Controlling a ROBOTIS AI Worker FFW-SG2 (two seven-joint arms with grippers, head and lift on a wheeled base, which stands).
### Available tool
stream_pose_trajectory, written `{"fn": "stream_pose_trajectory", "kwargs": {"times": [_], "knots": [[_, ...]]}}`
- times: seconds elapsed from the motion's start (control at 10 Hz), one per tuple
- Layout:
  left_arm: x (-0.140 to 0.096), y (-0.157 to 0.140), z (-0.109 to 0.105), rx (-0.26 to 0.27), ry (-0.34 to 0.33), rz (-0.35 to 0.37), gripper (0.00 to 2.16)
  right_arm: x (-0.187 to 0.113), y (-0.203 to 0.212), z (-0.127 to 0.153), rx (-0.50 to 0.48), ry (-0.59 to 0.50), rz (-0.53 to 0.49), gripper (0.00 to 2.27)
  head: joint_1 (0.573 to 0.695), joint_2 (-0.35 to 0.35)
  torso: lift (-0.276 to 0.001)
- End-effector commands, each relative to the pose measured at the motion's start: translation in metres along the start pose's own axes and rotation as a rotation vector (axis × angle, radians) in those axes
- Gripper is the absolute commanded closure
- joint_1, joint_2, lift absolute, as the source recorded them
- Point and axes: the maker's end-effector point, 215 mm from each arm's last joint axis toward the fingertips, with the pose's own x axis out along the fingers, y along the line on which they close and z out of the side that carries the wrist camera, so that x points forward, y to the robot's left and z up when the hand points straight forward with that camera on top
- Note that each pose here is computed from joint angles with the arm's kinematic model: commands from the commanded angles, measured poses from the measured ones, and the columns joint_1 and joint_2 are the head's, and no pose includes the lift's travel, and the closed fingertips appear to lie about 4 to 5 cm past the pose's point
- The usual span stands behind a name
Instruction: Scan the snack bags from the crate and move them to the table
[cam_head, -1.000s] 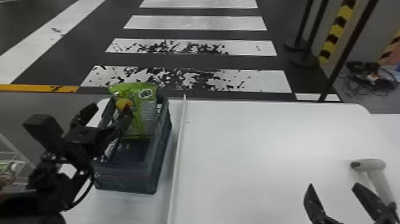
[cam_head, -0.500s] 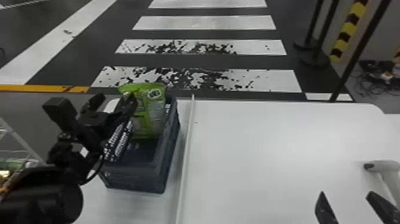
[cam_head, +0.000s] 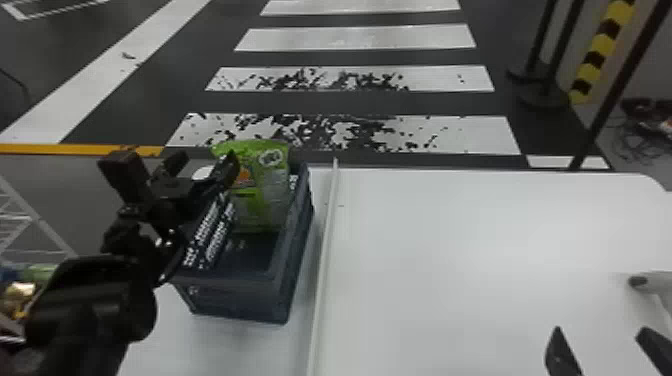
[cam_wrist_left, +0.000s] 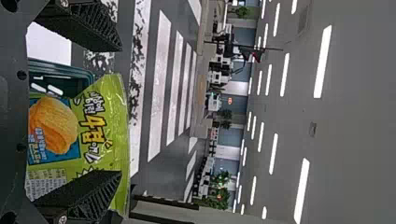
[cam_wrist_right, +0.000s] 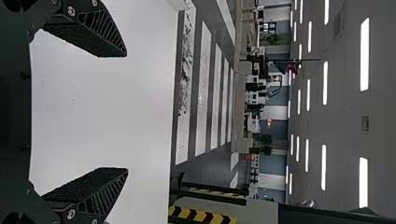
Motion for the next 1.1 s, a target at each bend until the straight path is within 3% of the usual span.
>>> {"fn": "stream_pose_trajectory", "kwargs": {"times": [0.0,0.5,1.0], "knots": [[0.014,0.008,0.004,0.007,0.012,0.007,0.06,-0.002,0.0,0.0,0.001,0.002,-0.002,0.12,0.695,0.109,-0.095],[0.041,0.021,-0.001,-0.008,0.081,-0.014,0.06,-0.003,0.001,-0.001,0.001,0.004,-0.006,0.12,0.695,0.118,-0.095],[0.038,0.018,-0.012,-0.035,0.153,-0.099,0.06,-0.002,0.006,0.0,0.013,0.001,-0.006,0.13,0.695,0.124,-0.095]]}}
